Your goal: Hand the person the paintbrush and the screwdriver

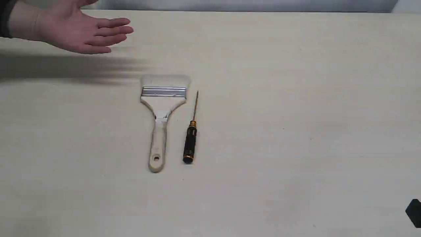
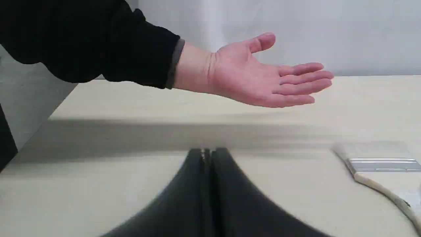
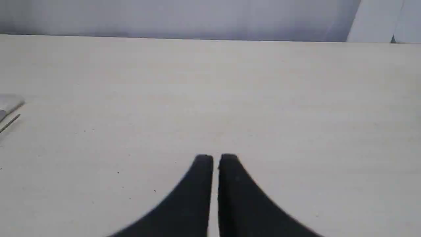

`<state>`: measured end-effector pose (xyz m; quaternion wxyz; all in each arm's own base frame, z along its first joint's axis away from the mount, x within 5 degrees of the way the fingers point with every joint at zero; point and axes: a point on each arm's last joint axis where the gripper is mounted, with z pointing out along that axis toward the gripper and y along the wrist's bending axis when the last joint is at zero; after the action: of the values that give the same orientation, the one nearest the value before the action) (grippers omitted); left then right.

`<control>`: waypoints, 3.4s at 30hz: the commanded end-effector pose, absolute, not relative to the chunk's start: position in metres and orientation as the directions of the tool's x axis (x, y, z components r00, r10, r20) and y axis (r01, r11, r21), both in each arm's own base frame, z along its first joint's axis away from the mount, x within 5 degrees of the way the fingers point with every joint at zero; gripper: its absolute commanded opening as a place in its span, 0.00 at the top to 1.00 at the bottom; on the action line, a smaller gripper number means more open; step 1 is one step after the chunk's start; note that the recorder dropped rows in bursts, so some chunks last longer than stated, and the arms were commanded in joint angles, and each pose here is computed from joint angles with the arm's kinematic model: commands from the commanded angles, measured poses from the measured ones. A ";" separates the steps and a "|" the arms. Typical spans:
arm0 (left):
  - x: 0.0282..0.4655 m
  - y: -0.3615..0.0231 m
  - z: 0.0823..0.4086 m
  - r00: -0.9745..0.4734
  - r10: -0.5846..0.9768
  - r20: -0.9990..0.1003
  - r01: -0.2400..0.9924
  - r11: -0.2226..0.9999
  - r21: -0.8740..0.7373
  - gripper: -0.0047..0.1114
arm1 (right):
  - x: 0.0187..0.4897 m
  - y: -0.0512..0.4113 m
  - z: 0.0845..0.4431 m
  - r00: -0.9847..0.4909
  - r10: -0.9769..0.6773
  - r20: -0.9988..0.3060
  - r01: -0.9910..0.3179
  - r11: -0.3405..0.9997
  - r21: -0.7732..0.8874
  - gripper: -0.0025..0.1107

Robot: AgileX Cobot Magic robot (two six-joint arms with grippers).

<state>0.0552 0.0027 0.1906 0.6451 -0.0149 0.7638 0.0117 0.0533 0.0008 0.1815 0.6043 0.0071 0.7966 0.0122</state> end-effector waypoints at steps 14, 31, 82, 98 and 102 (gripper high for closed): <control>0.055 0.002 0.191 -0.161 -0.011 -0.987 -0.029 1.000 -0.006 0.96 | 0.053 0.001 0.182 -0.254 0.033 -0.967 0.000 0.999 0.034 0.94; 0.055 0.002 0.191 -0.161 -0.009 -0.987 -0.029 1.000 -0.004 0.96 | 0.053 0.001 0.182 -0.254 0.033 -0.967 0.000 0.999 0.034 0.94; 0.055 0.002 0.191 -0.161 -0.010 -0.987 -0.029 1.000 -0.005 0.96 | 0.050 -0.004 0.238 0.364 0.236 -0.901 -0.044 0.971 0.236 0.94; 0.055 0.002 0.191 -0.161 -0.010 -0.987 -0.029 1.000 -0.005 0.96 | 0.051 -0.008 0.235 0.316 0.551 -0.773 -0.113 0.830 0.546 0.94; 0.055 0.002 0.191 -0.161 -0.010 -0.987 -0.029 1.000 -0.005 0.96 | 0.050 -0.009 0.237 0.324 0.633 -0.703 -0.152 0.769 0.621 0.94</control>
<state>0.0552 0.0027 0.1906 0.6451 -0.0149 0.7638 0.0117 0.0512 -0.0084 0.2361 0.7802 0.2220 0.5334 0.2397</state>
